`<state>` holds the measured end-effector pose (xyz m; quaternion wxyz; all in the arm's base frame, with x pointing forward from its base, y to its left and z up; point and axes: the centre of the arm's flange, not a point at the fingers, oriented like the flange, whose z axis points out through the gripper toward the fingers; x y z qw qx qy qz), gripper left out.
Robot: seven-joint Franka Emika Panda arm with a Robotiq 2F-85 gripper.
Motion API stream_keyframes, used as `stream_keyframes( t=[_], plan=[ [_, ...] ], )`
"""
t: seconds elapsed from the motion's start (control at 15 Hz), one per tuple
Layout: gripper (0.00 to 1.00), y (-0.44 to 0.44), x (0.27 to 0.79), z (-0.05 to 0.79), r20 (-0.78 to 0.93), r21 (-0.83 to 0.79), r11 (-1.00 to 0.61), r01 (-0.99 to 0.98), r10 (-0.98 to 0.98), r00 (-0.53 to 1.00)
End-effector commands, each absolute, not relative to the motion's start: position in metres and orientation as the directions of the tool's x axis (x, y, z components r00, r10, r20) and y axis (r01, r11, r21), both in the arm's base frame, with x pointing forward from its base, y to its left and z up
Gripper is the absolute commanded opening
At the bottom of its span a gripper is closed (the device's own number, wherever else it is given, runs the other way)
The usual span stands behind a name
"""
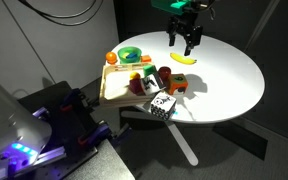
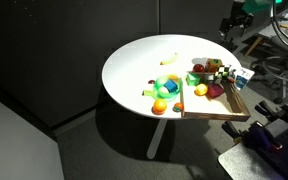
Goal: Put the soft orange block on the tray
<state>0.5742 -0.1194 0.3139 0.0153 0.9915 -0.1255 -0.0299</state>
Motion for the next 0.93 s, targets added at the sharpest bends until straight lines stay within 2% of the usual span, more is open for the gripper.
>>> stream_keyframes(
  t=[0.0,0.27,0.87],
  plan=[
    [1.0,-0.125,0.582,0.304,-0.014,-0.013,-0.951,-0.308,-0.308,0.951],
    [1.0,-0.134,0.589,0.29,0.027,-0.027,-0.93,-0.368,-0.368,0.929],
    [1.0,-0.135,0.6,0.252,0.091,0.053,-0.884,-0.464,-0.459,0.884]
  ],
)
